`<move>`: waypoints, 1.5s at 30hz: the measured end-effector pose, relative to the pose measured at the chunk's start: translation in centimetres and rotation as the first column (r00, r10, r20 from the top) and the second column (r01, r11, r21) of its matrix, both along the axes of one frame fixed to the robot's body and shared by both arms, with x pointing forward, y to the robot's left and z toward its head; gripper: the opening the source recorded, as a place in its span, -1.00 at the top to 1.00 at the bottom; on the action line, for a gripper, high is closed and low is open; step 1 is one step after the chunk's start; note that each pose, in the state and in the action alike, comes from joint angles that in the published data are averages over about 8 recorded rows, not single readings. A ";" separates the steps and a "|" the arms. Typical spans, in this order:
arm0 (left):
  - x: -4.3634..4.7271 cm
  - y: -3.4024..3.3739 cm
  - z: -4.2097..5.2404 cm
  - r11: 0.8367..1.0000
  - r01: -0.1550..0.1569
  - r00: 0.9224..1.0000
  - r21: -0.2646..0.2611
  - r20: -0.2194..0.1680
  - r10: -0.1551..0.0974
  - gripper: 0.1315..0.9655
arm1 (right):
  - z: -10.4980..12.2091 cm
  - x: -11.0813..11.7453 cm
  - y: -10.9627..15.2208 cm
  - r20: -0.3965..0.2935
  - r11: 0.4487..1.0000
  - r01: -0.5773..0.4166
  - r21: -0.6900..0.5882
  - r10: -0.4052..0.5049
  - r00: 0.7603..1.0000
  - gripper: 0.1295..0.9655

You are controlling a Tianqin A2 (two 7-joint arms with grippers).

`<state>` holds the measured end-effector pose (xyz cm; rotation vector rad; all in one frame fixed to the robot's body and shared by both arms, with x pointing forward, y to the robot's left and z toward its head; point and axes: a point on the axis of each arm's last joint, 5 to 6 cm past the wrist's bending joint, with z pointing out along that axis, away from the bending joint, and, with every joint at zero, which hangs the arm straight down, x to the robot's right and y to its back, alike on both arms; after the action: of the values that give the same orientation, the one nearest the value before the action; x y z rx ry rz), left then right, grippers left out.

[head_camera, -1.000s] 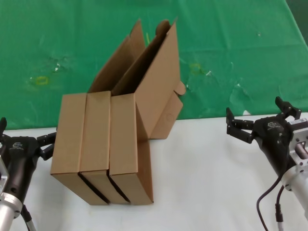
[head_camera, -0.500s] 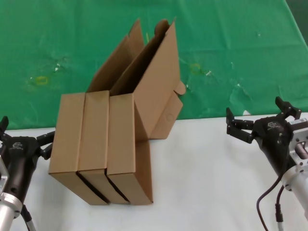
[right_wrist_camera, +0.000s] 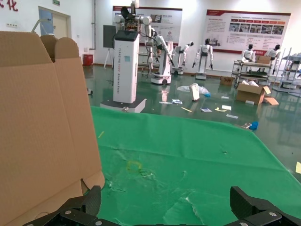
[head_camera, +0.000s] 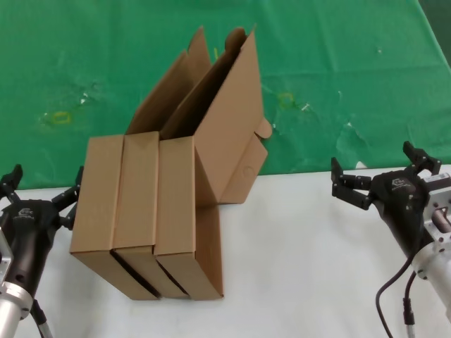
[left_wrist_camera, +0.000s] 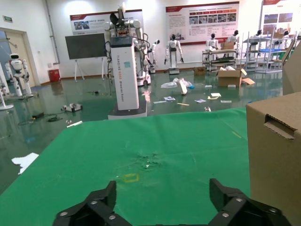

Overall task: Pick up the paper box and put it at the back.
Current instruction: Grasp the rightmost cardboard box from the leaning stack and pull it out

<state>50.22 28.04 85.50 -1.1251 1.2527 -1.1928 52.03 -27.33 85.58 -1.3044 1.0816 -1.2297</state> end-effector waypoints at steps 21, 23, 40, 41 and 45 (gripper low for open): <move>0.00 0.00 0.00 1.000 0.000 1.000 0.000 0.000 0.000 0.51 | -0.1 -1.4 -1.2 0.089 0.834 -0.544 -0.096 0.551 0.829 -1.00; 0.00 0.00 0.00 1.000 0.000 1.000 0.000 0.000 0.000 0.55 | 0.0 -1.3 -1.9 0.072 0.775 -0.625 -0.098 0.632 0.772 -1.00; 0.00 0.00 0.00 1.000 0.000 1.000 0.000 0.000 0.000 0.93 | -1.4 1.7 -1.9 -0.102 0.360 -0.922 -0.140 0.922 0.375 -1.00; 0.00 0.00 0.00 1.000 0.000 1.000 0.000 0.000 0.000 0.94 | -1.5 1.9 -1.5 -0.107 0.346 -0.927 -0.144 0.926 0.363 -1.00; 0.00 0.00 0.00 1.000 0.000 1.000 0.000 0.000 0.000 0.96 | -1.7 2.6 -0.1 -0.127 0.296 -0.942 -0.161 0.940 0.317 -1.00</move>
<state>50.22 28.04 85.50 -1.1250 1.2527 -1.1928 54.60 -27.43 83.84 -1.7069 -0.0123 -0.3664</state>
